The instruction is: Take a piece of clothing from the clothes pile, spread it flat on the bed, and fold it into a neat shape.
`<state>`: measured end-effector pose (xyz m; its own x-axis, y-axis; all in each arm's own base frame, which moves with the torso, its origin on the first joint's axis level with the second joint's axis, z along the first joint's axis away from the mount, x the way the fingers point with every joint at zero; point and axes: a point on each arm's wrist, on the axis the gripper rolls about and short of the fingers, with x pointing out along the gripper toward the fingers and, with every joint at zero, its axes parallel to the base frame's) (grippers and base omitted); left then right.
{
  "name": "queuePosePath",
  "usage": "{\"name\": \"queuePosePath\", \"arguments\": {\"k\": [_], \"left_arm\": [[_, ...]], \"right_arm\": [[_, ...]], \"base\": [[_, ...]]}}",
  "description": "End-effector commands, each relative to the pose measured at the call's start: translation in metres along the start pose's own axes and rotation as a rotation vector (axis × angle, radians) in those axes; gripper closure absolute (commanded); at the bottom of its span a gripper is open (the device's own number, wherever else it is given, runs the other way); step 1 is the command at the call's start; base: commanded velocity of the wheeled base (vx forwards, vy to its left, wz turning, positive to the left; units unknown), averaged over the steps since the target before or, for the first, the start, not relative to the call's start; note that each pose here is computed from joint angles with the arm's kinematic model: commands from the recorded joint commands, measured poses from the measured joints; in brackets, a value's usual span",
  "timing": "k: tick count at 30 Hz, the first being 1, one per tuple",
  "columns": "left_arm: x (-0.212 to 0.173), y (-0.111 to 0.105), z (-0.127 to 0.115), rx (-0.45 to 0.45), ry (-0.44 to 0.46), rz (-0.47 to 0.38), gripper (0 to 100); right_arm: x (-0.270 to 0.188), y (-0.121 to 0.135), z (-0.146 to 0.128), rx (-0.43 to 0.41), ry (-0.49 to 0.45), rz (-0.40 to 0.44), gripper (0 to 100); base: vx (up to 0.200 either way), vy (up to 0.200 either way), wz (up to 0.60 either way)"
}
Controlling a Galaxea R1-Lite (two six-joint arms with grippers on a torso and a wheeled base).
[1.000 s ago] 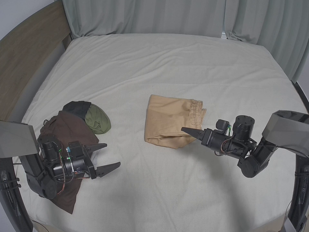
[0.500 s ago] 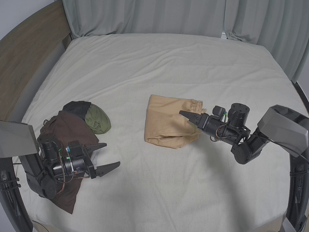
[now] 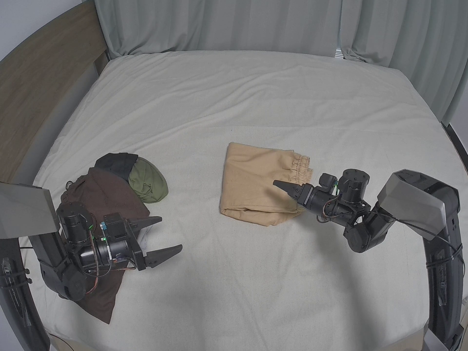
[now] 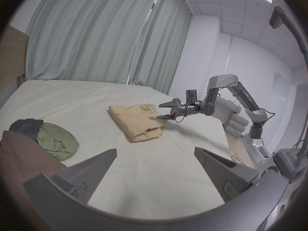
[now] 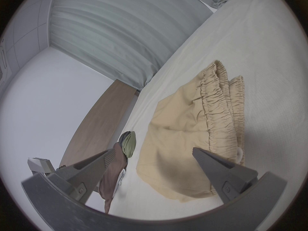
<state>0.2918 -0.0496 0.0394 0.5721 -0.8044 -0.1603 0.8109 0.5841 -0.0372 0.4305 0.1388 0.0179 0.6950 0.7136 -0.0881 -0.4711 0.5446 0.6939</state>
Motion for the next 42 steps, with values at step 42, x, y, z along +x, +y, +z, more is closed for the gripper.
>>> {"name": "queuePosePath", "arguments": {"k": [42], "left_arm": [[-0.076,-0.148,0.08,0.101,-0.2,-0.239,0]], "right_arm": [[-0.321,0.172,0.019,-0.765,-0.266,-0.347,0]], "base": [[0.0,0.0,0.0]]}}
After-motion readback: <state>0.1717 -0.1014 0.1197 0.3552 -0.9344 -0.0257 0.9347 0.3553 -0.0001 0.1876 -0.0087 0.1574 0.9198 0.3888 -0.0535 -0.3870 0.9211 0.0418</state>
